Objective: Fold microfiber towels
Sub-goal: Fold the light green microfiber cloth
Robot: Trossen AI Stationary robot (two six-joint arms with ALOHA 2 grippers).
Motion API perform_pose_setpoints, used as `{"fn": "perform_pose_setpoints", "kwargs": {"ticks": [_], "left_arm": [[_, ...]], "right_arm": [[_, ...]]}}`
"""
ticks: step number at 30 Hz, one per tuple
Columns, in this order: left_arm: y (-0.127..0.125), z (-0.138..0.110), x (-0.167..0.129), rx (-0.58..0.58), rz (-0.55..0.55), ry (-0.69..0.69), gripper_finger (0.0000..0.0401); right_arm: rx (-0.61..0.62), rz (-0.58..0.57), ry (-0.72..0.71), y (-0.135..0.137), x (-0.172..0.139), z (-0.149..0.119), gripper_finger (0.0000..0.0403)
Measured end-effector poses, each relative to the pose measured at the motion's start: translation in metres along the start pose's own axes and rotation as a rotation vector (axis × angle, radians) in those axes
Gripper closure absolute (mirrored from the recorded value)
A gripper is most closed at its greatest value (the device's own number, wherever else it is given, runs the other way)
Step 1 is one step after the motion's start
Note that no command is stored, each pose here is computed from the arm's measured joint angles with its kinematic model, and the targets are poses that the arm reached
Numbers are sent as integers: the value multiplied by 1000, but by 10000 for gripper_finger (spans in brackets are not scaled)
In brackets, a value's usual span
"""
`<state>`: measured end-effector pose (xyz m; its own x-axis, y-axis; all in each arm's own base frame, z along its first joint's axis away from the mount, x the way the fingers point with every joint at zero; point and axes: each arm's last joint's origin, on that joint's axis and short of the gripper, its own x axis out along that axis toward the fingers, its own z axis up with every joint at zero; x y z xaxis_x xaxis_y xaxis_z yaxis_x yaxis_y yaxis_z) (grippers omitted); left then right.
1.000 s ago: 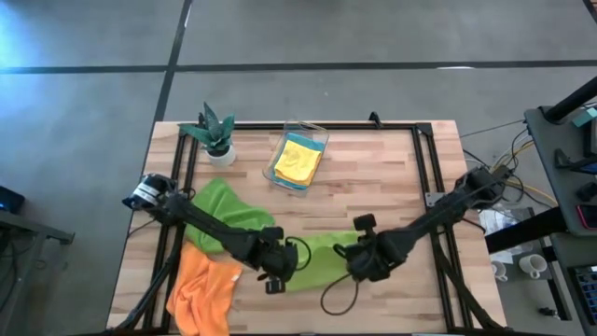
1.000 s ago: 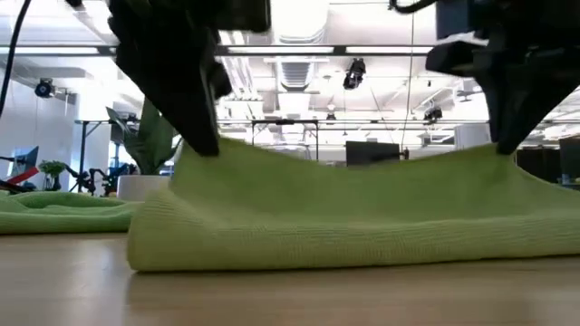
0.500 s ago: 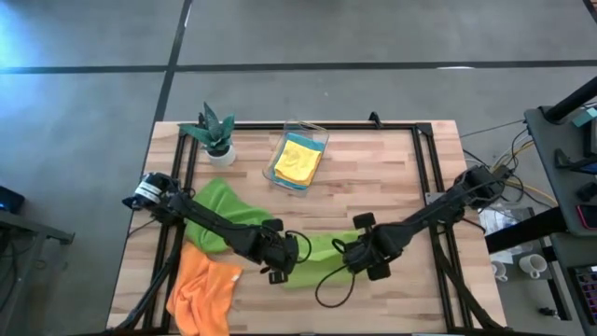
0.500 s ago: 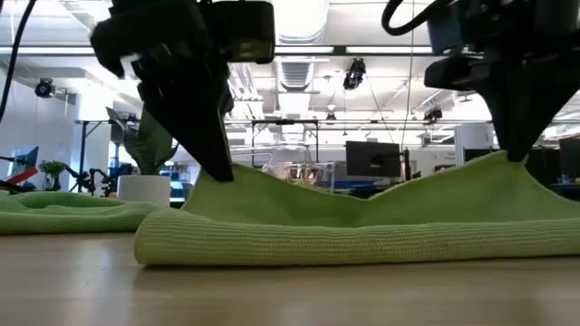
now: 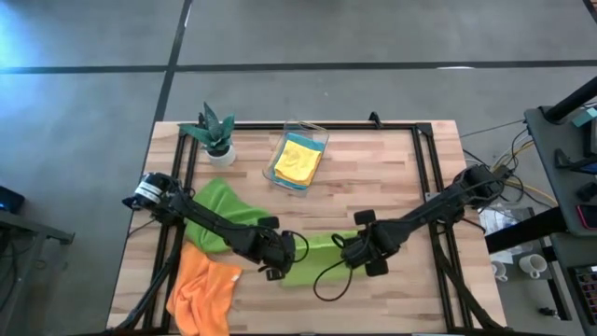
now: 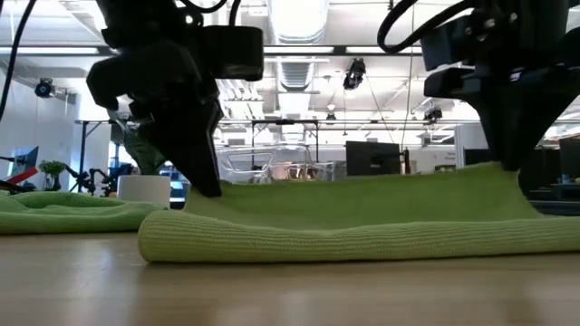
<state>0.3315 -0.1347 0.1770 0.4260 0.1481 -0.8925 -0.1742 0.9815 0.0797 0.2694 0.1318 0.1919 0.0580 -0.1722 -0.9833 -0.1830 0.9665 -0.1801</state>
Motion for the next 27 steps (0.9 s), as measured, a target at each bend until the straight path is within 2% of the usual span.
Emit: {"fn": "perform_pose_setpoints", "kwargs": {"ticks": [3,8,13,16,19,22,24,27], "left_arm": [[1,1,0,13,14,-6,379],[4,-2,-2,10,39,38,315],[9,-1,-30,-36,75,117,264],[5,8,-42,-70,47,-12,255],[-4,17,-39,-20,-16,-131,253],[-4,10,-25,-7,-7,-88,253],[4,1,-17,-39,35,-27,253],[10,-5,-9,-108,37,16,253]], "right_arm": [[6,1,-14,0,1,1,327],[13,-32,-27,-2,-5,3,274],[47,-53,-120,-4,-20,9,248],[67,2,-192,0,-18,15,244],[53,75,-245,6,-12,22,244],[46,87,-268,11,-8,23,246],[39,90,-276,14,-8,23,245],[28,89,-270,17,-7,21,246]]}}
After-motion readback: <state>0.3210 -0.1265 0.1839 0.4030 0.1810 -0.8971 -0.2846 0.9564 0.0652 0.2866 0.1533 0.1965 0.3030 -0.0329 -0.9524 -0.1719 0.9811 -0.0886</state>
